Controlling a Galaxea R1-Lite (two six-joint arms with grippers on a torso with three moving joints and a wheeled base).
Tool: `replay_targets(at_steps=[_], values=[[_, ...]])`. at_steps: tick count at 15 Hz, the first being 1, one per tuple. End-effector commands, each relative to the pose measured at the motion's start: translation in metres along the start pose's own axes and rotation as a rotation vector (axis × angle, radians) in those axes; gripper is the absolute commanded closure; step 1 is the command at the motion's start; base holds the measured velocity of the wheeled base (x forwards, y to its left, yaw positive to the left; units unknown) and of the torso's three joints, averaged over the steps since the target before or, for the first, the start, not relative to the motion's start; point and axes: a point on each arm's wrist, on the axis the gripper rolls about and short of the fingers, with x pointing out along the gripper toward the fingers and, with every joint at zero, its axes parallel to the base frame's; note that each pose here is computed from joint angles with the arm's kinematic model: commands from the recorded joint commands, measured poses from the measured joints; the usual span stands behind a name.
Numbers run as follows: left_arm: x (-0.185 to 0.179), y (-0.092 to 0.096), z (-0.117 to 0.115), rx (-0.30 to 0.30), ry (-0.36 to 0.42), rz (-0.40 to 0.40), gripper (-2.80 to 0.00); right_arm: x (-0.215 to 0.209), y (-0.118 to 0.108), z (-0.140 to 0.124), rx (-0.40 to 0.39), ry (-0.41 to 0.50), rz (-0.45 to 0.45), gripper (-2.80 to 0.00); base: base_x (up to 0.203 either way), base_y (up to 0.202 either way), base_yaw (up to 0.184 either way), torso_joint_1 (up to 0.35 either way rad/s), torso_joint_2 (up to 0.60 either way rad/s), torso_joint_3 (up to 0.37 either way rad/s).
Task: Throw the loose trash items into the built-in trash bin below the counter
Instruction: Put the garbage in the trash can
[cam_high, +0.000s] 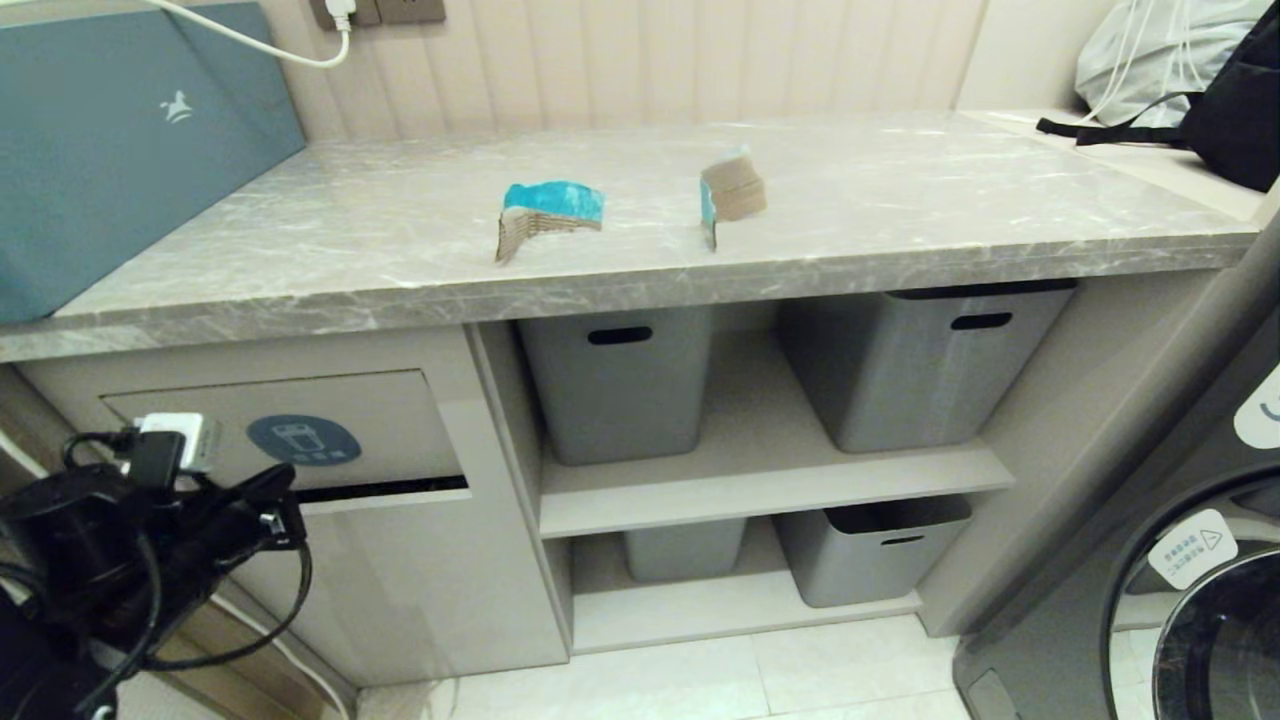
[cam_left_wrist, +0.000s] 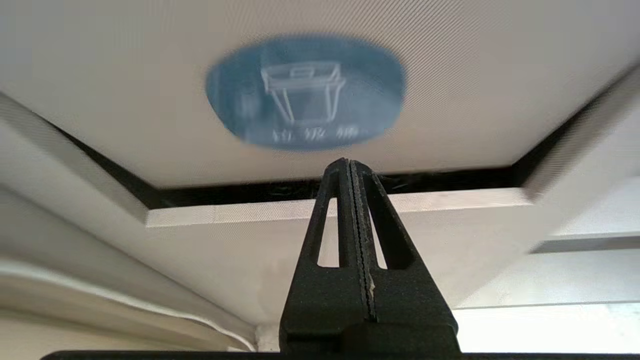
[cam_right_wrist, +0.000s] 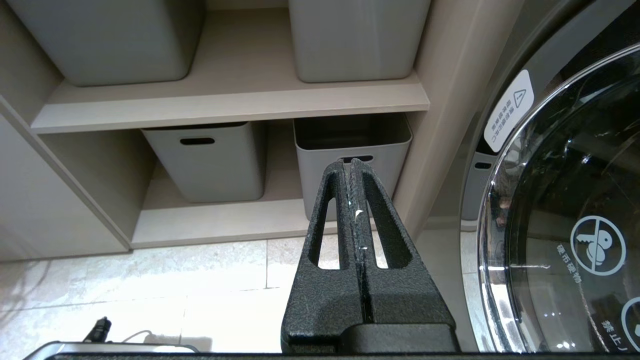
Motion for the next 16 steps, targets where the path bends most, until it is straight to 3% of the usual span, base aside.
replay_targets(at_steps=[1, 4, 9, 14, 16], values=[[-0.021, 0.000, 0.018, 0.005, -0.072, 0.001, 0.00, 0.000, 0.000, 0.000, 0.000, 0.000, 0.001, 0.00, 0.000, 0.000, 0.000, 0.000, 0.00, 0.000], [-0.065, -0.003, 0.042, 0.024, -0.167, -0.046, 0.00, 0.000, 0.000, 0.000, 0.000, 0.000, 0.001, 0.00, 0.000, 0.000, 0.000, 0.000, 0.00, 0.000], [-0.132, -0.017, 0.068, 0.127, -0.320, -0.244, 0.00, 0.000, 0.000, 0.000, -0.001, 0.000, 0.000, 0.00, 0.000, 0.000, 0.000, 0.000, 0.00, 0.000], [-0.151, -0.033, 0.086, 0.178, -0.462, -0.531, 0.00, 0.000, 0.000, 0.000, 0.000, 0.000, 0.000, 0.00, 0.000, 0.000, 0.000, 0.000, 0.00, 0.000], [-0.150, -0.034, 0.095, 0.192, -0.491, -0.570, 0.00, 0.000, 0.000, 0.000, 0.000, 0.000, 0.000, 0.00, 0.000, 0.000, 0.000, 0.000, 0.00, 0.000]])
